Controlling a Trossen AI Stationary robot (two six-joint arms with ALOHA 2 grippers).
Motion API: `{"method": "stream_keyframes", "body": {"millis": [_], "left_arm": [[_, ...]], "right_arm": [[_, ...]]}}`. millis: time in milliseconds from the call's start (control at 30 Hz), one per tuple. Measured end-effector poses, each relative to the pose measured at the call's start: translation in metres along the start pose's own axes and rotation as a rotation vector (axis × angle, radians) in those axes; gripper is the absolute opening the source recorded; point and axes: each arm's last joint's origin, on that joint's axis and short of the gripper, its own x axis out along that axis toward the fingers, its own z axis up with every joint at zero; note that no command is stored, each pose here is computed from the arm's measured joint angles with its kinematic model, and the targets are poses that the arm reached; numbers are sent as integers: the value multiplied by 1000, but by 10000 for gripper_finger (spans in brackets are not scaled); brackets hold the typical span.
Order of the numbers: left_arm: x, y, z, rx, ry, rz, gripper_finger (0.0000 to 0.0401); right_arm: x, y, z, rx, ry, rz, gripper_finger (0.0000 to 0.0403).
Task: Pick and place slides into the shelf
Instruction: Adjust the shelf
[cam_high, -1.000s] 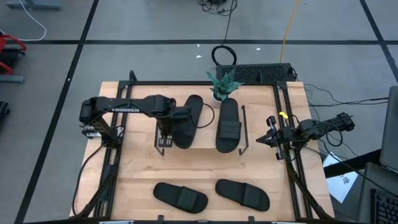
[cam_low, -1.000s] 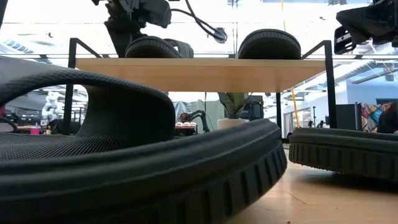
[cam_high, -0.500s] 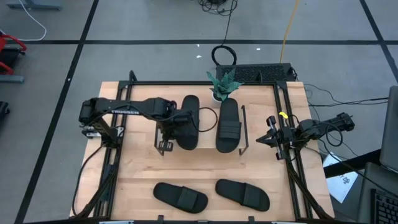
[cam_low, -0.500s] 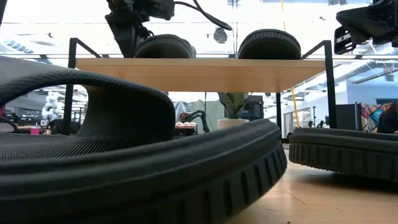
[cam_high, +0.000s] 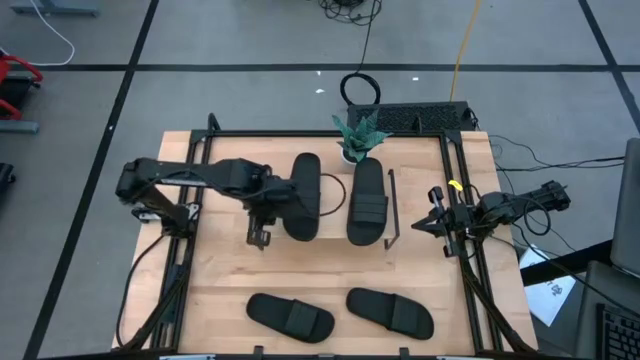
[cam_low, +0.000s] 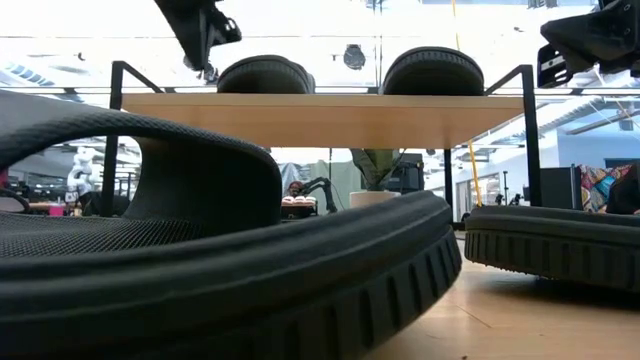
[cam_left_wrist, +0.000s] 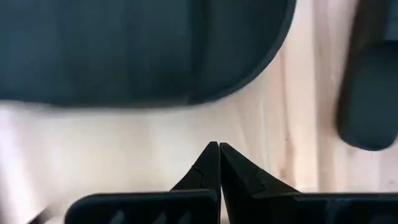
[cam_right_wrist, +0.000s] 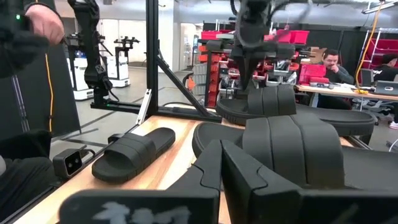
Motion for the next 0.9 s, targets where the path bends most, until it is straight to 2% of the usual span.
{"method": "stream_keyframes", "body": {"millis": [100, 233, 333, 400, 500, 600, 767, 900], "left_arm": [[-29, -6, -16, -32, -106, 97, 0], [-55, -9, -41, -226, -217, 292, 0], [-61, -10, -54, -400, -286, 391, 0], [-58, -11, -61, -480, -304, 438, 0], [-43, -18, -70, -523, -302, 489, 0], [-27, -29, -83, -536, -281, 486, 0], [-10, -45, -108, -670, -330, 482, 0], [9, -55, -122, -726, -324, 479, 1]], "right_arm": [[1, 0, -1, 1, 7, 2, 0], [1, 0, 0, 6, 7, 2, 0], [2, 0, 0, 5, 5, 0, 0], [2, 0, 0, 5, 6, 0, 0], [2, 0, 0, 7, 8, 1, 0], [2, 0, 0, 9, 10, 1, 0], [2, 0, 0, 5, 11, 1, 0], [2, 0, 0, 3, 10, 1, 0]]}}
